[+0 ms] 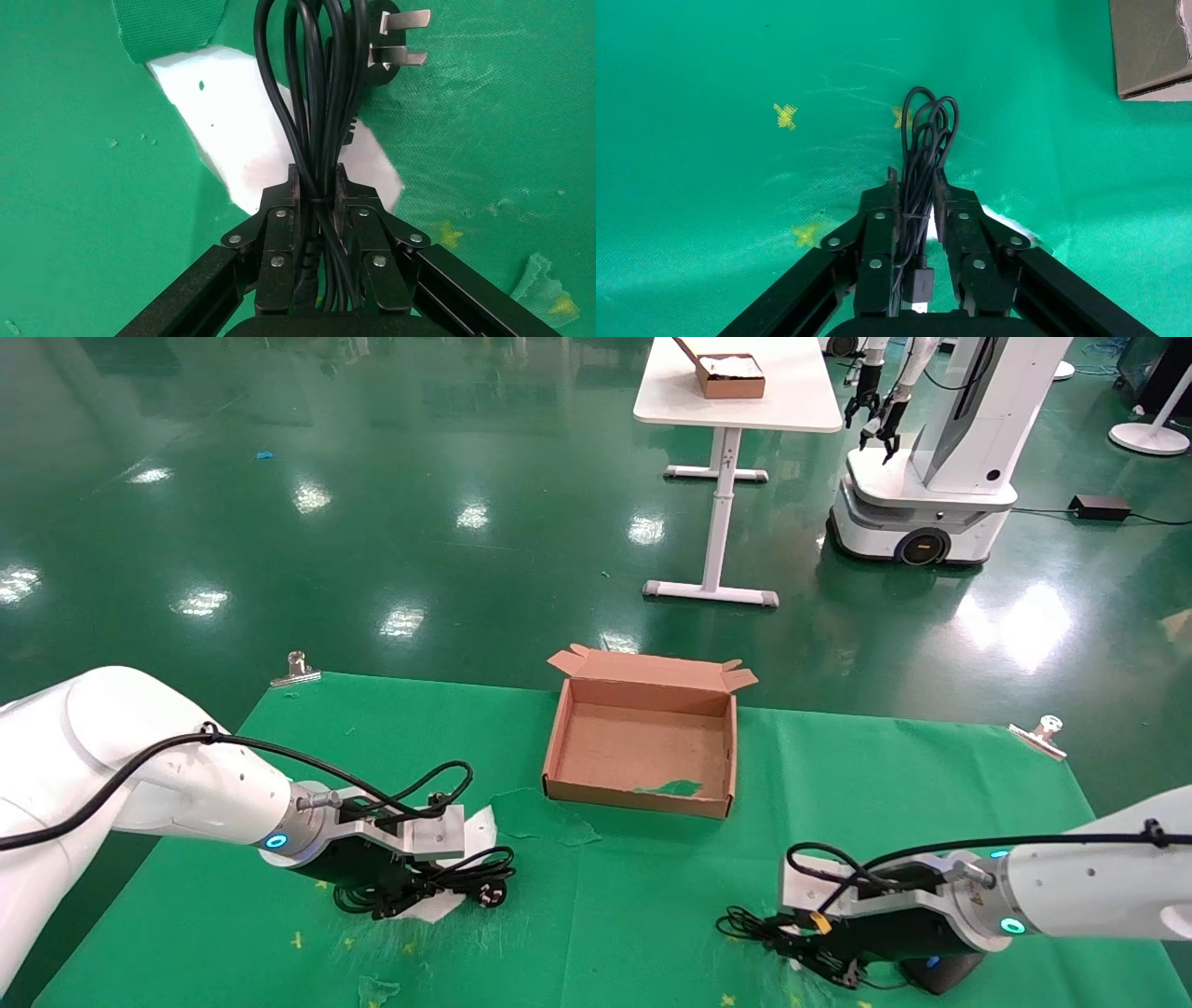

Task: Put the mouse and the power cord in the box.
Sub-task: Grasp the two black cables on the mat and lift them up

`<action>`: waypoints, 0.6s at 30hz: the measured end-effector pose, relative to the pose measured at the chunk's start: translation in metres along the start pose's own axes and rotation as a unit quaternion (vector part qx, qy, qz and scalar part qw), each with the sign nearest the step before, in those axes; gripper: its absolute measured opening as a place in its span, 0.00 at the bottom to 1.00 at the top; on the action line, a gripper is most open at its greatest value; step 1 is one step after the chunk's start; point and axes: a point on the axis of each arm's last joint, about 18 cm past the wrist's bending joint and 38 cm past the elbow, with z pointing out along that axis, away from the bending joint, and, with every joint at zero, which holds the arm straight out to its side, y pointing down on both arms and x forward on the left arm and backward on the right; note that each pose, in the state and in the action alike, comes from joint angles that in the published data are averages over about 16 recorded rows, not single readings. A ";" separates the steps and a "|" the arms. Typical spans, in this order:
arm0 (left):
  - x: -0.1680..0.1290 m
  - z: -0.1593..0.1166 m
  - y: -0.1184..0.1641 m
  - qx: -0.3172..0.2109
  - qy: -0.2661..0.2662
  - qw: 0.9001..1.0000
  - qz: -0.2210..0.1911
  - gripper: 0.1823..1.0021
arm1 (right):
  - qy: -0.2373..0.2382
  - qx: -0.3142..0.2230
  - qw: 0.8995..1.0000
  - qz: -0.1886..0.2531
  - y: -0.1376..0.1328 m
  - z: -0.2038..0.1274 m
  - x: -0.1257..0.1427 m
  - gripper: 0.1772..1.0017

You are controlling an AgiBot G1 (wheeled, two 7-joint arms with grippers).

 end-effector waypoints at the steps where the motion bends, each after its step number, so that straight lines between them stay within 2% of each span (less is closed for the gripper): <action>1: 0.000 0.000 0.000 0.001 0.000 1.000 0.000 0.18 | 0.001 0.001 1.000 0.000 0.000 0.000 0.000 0.20; 6: -0.003 -0.005 -0.005 0.010 -0.001 1.000 0.000 0.13 | 0.013 0.006 1.000 0.008 -0.002 -0.005 0.008 0.12; 11: -0.015 -0.017 -0.020 0.033 -0.013 0.999 0.011 0.11 | 0.047 0.017 0.998 0.025 -0.007 -0.018 0.028 0.06; 18: -0.041 -0.036 -0.063 0.082 -0.066 0.992 0.064 0.10 | 0.122 0.039 0.990 0.054 -0.016 -0.051 0.073 0.03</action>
